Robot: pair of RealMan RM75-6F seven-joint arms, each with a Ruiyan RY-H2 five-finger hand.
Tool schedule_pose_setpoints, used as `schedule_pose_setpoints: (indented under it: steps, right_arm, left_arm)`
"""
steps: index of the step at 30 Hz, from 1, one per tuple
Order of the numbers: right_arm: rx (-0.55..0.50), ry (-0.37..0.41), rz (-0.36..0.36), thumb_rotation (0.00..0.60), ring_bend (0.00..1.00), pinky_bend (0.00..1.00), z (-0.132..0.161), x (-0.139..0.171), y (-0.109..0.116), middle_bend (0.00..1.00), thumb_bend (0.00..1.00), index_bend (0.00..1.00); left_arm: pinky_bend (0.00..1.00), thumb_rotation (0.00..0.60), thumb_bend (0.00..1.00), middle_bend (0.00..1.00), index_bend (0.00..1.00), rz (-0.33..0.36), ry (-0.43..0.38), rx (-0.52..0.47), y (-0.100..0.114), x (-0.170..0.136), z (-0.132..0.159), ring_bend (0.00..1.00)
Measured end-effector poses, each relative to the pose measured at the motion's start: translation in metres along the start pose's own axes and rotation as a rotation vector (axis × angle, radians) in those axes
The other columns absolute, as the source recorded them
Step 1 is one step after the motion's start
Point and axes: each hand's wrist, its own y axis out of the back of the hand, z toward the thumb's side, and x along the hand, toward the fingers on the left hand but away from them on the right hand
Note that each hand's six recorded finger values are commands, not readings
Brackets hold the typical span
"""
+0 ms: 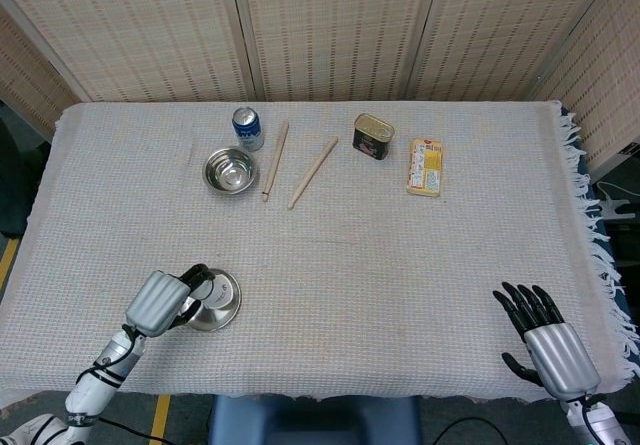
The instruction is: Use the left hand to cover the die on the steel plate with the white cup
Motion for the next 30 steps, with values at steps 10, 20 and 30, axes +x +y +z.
schedule_pose_setpoints:
  steps: [10, 20, 30]
  right_arm:
    - [-0.002, -0.002, -0.007, 0.6, 0.0, 0.0, -0.001, 0.001, 0.002, 0.0, 0.13, 0.0]
    - [0.0, -0.002, -0.011, 0.6, 0.0, 0.0, -0.001, 0.001, 0.003, 0.0, 0.13, 0.0]
    - [0.0, -0.005, -0.01, 0.6, 0.0, 0.0, -0.001, 0.001, 0.003, 0.0, 0.13, 0.0]
  left_arm:
    - [0.96, 0.6, 0.47, 0.94, 0.69, -0.05, -0.011, 0.029, -0.013, 0.006, 0.007, 0.8]
    - [0.97, 0.6, 0.47, 0.98, 0.72, -0.077, 0.013, 0.083, -0.017, 0.006, 0.001, 0.82]
    - [0.98, 0.6, 0.49, 1.0, 0.73, -0.112, 0.092, 0.168, -0.016, -0.003, -0.021, 0.84]
